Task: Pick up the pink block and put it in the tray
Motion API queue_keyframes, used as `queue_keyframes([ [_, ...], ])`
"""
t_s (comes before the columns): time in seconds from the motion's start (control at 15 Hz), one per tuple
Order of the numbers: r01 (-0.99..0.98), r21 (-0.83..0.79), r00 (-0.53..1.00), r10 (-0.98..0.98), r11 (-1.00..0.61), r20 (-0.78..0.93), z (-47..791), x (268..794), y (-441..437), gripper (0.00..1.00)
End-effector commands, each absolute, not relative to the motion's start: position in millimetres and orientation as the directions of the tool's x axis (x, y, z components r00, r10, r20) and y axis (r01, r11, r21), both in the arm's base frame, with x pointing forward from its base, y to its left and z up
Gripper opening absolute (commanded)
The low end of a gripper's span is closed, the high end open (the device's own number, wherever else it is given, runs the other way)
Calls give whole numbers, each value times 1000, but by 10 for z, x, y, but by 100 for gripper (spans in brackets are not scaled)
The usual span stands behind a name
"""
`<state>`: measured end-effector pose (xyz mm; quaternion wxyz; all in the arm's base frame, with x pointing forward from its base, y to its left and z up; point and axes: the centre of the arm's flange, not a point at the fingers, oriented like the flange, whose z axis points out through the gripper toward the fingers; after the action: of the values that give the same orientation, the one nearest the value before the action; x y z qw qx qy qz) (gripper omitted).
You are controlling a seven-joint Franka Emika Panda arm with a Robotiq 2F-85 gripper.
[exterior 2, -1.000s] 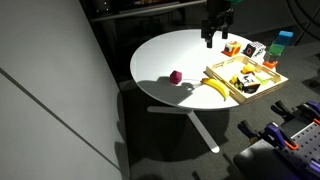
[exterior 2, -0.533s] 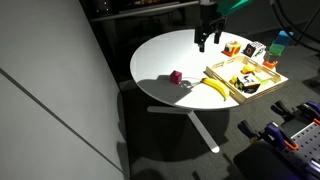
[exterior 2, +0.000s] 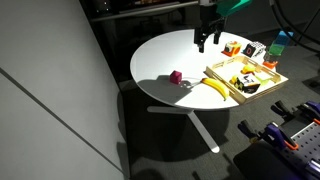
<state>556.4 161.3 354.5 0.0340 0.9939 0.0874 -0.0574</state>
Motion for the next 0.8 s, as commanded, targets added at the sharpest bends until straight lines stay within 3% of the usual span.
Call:
queue_keyframes([
  [0.0, 179, 70, 982, 175, -981, -66, 3478, 5638, 1592, 100],
  [0.73, 227, 85, 972, 230, -970, 37, 2934, 6070, 1539, 100],
])
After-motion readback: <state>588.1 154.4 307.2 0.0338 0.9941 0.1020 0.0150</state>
